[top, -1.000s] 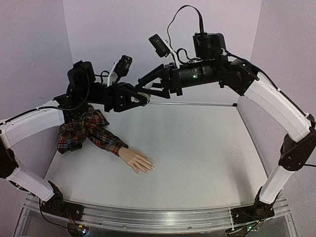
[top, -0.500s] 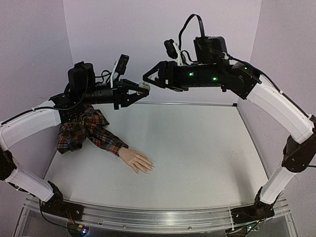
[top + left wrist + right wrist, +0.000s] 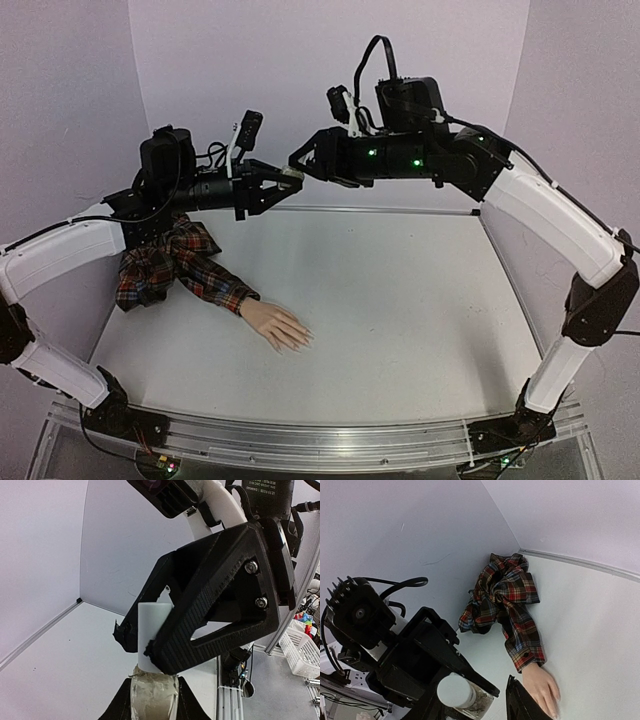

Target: Paint the nails

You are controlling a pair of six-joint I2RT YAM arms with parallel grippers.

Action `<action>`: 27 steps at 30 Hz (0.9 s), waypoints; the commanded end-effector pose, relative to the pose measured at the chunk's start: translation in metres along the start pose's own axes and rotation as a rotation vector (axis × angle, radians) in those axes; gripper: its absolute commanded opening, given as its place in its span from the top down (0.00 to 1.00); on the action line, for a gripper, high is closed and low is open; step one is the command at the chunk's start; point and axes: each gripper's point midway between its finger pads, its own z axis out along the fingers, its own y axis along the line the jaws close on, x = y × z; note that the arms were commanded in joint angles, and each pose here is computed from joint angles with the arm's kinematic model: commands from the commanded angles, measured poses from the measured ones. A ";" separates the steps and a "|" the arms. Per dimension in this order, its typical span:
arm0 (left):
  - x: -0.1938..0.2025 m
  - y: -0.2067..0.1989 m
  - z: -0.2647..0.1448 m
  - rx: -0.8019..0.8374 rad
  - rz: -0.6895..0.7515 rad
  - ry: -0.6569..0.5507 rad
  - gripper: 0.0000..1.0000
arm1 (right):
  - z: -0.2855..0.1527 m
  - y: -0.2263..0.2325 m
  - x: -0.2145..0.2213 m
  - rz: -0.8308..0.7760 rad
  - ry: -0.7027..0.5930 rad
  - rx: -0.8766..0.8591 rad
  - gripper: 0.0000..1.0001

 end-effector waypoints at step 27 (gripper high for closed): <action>-0.030 -0.112 -0.034 0.703 -0.133 0.065 1.00 | -0.087 0.124 0.048 -0.629 0.156 -0.935 1.00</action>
